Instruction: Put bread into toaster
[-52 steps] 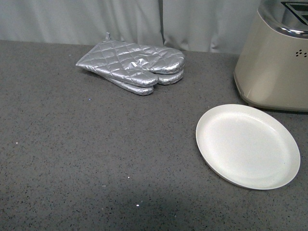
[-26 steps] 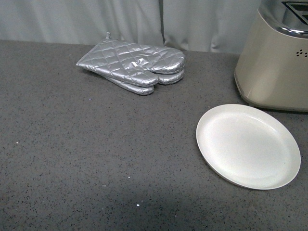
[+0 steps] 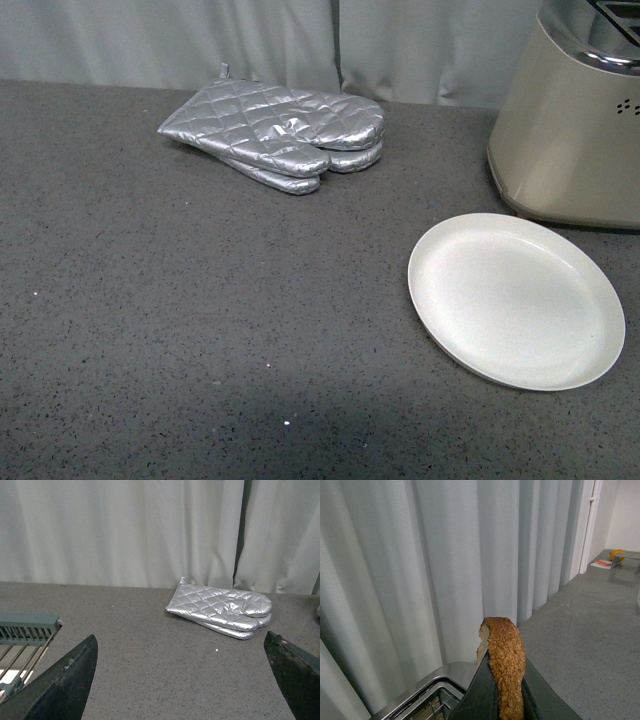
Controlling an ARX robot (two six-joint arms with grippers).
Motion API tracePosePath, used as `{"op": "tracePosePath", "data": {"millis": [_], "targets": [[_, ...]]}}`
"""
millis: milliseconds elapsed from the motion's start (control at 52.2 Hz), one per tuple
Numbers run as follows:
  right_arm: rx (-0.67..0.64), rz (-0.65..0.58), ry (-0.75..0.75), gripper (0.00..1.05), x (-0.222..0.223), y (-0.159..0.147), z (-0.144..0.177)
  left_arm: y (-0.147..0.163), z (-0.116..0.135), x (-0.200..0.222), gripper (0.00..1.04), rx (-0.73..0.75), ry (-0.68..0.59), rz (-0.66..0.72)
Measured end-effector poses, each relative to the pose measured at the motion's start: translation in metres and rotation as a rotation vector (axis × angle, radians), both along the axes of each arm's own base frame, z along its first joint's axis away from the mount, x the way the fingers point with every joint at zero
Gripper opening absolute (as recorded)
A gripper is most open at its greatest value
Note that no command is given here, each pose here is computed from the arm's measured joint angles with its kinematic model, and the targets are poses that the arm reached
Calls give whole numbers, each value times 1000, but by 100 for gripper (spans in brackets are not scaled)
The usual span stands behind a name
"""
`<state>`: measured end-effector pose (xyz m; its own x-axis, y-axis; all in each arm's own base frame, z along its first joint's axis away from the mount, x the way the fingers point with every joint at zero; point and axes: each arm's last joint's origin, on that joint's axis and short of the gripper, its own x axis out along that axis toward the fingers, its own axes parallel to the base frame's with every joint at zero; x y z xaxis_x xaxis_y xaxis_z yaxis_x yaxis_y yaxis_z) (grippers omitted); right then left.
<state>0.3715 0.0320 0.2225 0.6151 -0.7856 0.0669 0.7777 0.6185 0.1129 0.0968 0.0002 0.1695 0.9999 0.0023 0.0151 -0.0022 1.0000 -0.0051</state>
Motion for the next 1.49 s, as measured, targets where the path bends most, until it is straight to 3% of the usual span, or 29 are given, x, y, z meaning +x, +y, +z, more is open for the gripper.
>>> {"op": "tracePosePath", "data": {"millis": [747, 1168, 1493], "targets": [[-2, -71, 16, 3, 12, 7, -12, 0, 0, 0, 98, 0, 0, 0], [23, -89, -34, 3, 24, 8, 7, 0, 0, 0, 98, 0, 0, 0], [43, -125, 4, 3, 28, 8, -7, 0, 0, 0, 98, 0, 0, 0]]}}
